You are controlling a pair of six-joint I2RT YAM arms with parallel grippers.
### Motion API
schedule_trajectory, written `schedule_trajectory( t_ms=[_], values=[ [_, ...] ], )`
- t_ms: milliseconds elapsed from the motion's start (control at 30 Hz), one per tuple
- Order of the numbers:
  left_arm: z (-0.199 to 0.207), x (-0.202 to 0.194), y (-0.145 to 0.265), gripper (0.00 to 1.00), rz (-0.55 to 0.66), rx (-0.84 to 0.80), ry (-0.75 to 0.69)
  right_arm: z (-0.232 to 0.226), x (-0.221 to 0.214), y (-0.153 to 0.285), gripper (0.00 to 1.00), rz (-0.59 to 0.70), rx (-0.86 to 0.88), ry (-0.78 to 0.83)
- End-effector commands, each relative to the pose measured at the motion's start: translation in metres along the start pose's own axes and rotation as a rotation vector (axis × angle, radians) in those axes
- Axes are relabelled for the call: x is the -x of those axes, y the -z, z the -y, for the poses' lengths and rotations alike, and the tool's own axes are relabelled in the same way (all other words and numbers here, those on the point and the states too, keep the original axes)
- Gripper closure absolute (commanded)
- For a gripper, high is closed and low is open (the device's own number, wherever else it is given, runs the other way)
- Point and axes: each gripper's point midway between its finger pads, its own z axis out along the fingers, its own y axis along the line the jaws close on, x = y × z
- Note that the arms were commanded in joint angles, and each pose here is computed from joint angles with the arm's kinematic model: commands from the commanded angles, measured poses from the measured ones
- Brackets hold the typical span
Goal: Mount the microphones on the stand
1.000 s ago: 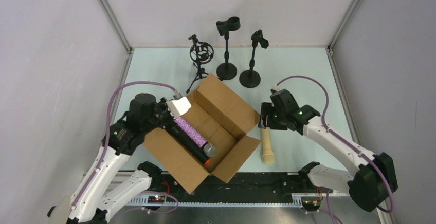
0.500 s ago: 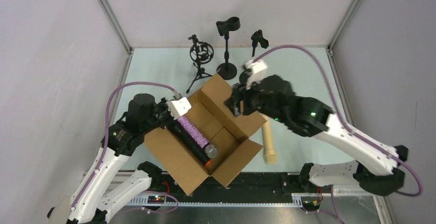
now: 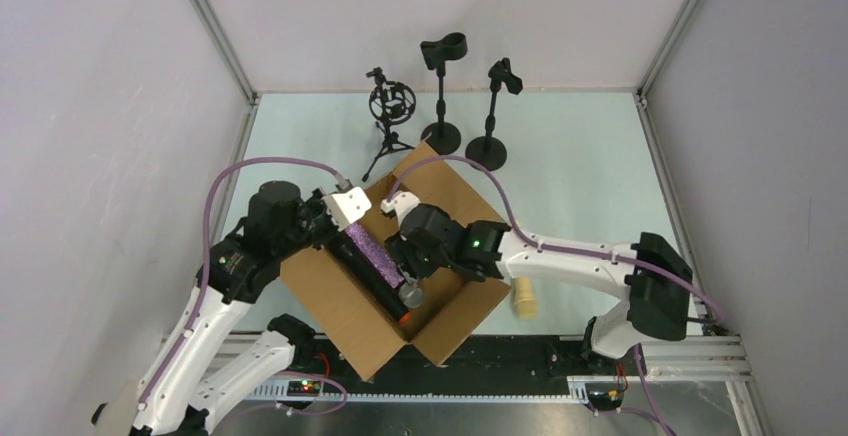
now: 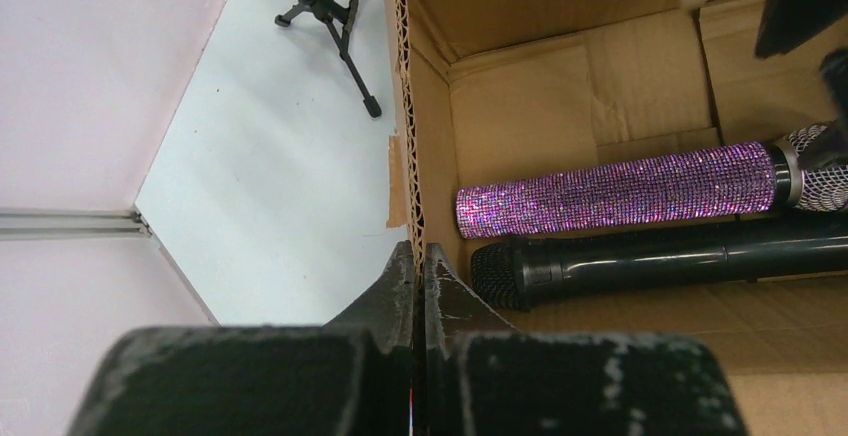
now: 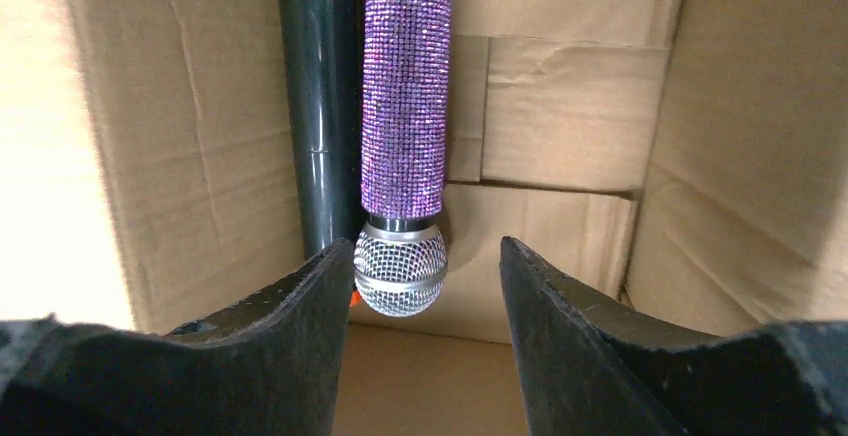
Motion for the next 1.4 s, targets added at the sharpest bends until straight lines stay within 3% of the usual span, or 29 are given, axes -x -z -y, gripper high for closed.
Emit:
schedule_trajectory(
  t_ms=[0, 367, 833, 900, 1033, 1167, 1367],
  values=[
    [-0.001, 0.029, 0.009, 1.00, 0.107, -0.021, 0.016, -0.024, 0.021, -0.017, 0.39, 0.114, 0.076, 0.021],
    [0.000, 0.033, 0.010, 1.00, 0.115, -0.027, 0.022, -0.032, -0.002, -0.069, 0.40, 0.078, 0.070, -0.010],
    [0.003, 0.041, 0.014, 1.00, 0.142, -0.034, 0.019, -0.014, -0.038, -0.095, 0.46, -0.028, 0.016, -0.029],
    [0.004, 0.041, 0.013, 1.00, 0.141, -0.039, 0.018, -0.015, -0.038, -0.093, 0.50, -0.031, 0.013, -0.027],
    [0.007, 0.039, 0.011, 1.00, 0.135, -0.049, 0.020, -0.016, -0.018, -0.076, 0.69, 0.029, 0.009, -0.017],
    [0.009, 0.036, 0.010, 1.00, 0.128, -0.050, 0.014, -0.013, 0.022, -0.026, 0.86, 0.143, 0.011, -0.019],
    [0.010, 0.028, 0.007, 1.00, 0.109, -0.047, -0.008, 0.004, 0.073, 0.075, 0.96, 0.331, 0.015, -0.077]
  ],
)
